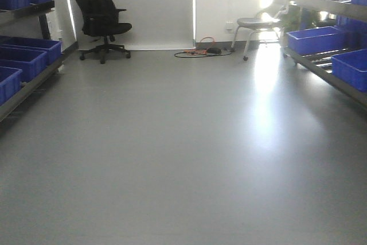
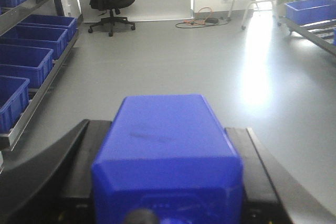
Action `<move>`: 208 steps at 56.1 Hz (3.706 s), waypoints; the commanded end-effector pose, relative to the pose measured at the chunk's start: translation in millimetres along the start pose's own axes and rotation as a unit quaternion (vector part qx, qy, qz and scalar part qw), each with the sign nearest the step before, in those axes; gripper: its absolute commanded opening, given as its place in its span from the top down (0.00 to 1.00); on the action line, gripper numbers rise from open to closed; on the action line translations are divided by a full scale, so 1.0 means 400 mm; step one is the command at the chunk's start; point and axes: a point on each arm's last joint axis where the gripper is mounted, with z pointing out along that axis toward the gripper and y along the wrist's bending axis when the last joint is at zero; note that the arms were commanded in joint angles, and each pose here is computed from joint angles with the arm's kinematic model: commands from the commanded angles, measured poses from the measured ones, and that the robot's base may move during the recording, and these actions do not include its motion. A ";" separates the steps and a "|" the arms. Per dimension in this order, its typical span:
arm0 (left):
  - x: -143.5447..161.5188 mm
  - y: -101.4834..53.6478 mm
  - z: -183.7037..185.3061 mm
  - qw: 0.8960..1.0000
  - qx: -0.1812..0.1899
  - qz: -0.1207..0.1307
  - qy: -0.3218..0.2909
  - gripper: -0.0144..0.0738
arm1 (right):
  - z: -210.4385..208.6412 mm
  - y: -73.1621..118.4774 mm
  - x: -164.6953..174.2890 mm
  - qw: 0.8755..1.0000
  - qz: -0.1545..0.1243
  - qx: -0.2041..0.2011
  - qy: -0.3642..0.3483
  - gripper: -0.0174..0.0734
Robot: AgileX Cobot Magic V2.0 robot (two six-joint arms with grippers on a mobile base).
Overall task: Pick and sort blue part to right shelf
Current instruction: 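Drive the base up to the rack of open blue bins, then position both held parts above the open blue bins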
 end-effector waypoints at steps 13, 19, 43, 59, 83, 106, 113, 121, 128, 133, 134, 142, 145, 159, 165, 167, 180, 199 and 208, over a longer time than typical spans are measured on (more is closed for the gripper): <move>-0.040 -0.003 -0.004 0.999 0.006 -0.002 -0.052 0.42 | -0.003 0.004 -0.040 0.999 -0.018 -0.008 -0.049 0.55; -0.038 -0.003 -0.002 0.999 0.006 -0.001 -0.051 0.42 | -0.003 0.004 -0.040 0.999 -0.018 -0.008 -0.049 0.55; 0.036 -0.007 0.042 1.000 0.006 0.004 -0.003 0.42 | -0.003 0.004 -0.040 0.999 -0.018 -0.008 -0.049 0.55; 0.041 -0.008 0.046 1.000 0.008 0.004 -0.006 0.42 | -0.003 0.004 -0.040 0.999 -0.018 -0.008 -0.049 0.55; 0.041 -0.008 0.046 1.000 0.008 0.004 -0.006 0.42 | -0.003 0.004 -0.040 0.999 -0.018 -0.008 -0.049 0.55; 0.041 -0.008 0.046 1.000 0.008 0.004 -0.006 0.42 | -0.003 0.004 -0.040 0.999 -0.018 -0.008 -0.049 0.55; 0.041 -0.008 0.046 1.000 0.008 0.004 -0.006 0.42 | -0.003 0.004 -0.040 0.999 -0.018 -0.008 -0.049 0.55; 0.041 -0.008 0.046 1.000 0.008 0.004 -0.006 0.42 | -0.003 0.004 -0.040 0.999 -0.018 -0.008 -0.049 0.55; 0.041 -0.008 0.046 1.000 0.008 0.004 -0.006 0.42 | -0.003 0.004 -0.040 0.999 -0.018 -0.008 -0.049 0.55; 0.041 -0.008 0.046 1.000 0.008 0.004 -0.006 0.42 | -0.003 0.004 -0.040 0.999 -0.018 -0.008 -0.049 0.55; 0.041 -0.008 0.046 1.000 0.008 0.004 -0.006 0.42 | -0.003 0.004 -0.040 0.999 -0.018 -0.008 -0.049 0.55; 0.041 -0.008 0.046 1.000 0.008 0.004 -0.006 0.42 | -0.003 0.004 -0.040 0.999 -0.018 -0.008 -0.049 0.55; 0.041 -0.008 0.046 1.000 0.008 0.004 -0.006 0.42 | -0.003 0.004 -0.040 0.999 -0.018 -0.008 -0.049 0.55; 0.041 -0.008 0.046 1.000 0.008 0.004 -0.006 0.42 | -0.003 0.004 -0.040 0.999 -0.018 -0.008 -0.049 0.55; 0.041 -0.008 0.046 1.000 0.008 0.004 -0.006 0.42 | -0.003 0.004 -0.040 0.999 -0.018 -0.008 -0.049 0.55; 0.041 -0.008 0.046 1.000 0.008 0.004 -0.006 0.42 | -0.003 0.004 -0.040 0.999 -0.018 -0.008 -0.049 0.55; 0.041 -0.008 0.046 1.000 0.008 0.004 -0.006 0.42 | -0.003 0.004 -0.040 0.999 -0.018 -0.008 -0.049 0.55; 0.041 -0.008 0.046 1.000 0.008 0.004 -0.006 0.42 | -0.003 0.004 -0.040 0.999 -0.018 -0.008 -0.049 0.55; 0.040 -0.008 0.046 1.000 0.008 0.004 -0.007 0.42 | -0.003 0.004 -0.040 0.999 -0.018 -0.008 -0.049 0.55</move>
